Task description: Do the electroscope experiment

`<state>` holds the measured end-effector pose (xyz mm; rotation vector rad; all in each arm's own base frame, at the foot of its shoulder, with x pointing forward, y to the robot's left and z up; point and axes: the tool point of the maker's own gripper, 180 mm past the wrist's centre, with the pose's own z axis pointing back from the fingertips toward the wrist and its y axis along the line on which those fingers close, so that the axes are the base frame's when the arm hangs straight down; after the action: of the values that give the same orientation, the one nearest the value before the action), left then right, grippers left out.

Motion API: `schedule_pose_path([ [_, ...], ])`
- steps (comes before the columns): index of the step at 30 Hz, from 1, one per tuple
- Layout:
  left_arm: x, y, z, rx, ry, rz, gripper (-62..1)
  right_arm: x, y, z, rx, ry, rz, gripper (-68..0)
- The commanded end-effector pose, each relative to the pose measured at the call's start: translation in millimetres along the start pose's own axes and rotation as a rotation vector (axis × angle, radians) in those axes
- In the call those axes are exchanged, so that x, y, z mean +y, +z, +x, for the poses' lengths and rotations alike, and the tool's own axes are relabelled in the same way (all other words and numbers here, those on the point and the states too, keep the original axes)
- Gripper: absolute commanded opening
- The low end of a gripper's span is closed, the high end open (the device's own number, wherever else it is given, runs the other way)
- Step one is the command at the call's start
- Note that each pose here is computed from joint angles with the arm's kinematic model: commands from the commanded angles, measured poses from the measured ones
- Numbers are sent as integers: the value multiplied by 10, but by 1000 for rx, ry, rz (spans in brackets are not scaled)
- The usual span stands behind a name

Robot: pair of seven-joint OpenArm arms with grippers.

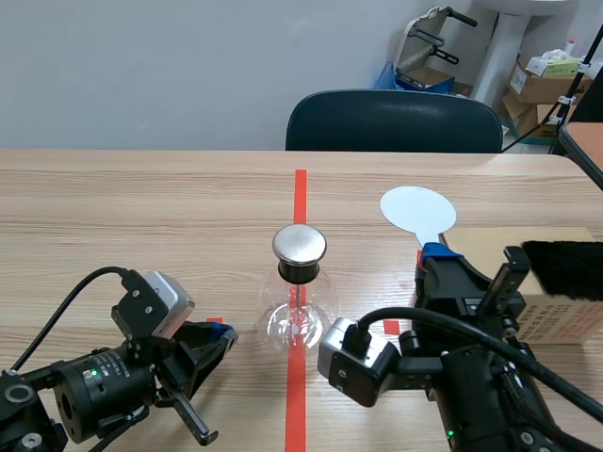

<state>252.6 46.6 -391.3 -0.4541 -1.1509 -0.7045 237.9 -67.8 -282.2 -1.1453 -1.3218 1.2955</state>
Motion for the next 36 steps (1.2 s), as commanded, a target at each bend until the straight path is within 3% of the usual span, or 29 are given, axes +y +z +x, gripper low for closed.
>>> schedule_pose_path([
  [1, -27, -15, 74, -28, 6, -6, -588, -49, -9, -29, 6, 4, -19, -665],
  [10, -27, -15, 74, -28, 6, -6, -588, -49, -9, -25, 3, 4, -19, -665],
  [17, -27, -15, 74, -28, 6, -6, -588, -51, -7, 71, -50, 4, -20, -665],
  [36, -26, -16, 76, -28, 5, -6, -588, -61, 111, 627, -368, 7, -28, -665],
])
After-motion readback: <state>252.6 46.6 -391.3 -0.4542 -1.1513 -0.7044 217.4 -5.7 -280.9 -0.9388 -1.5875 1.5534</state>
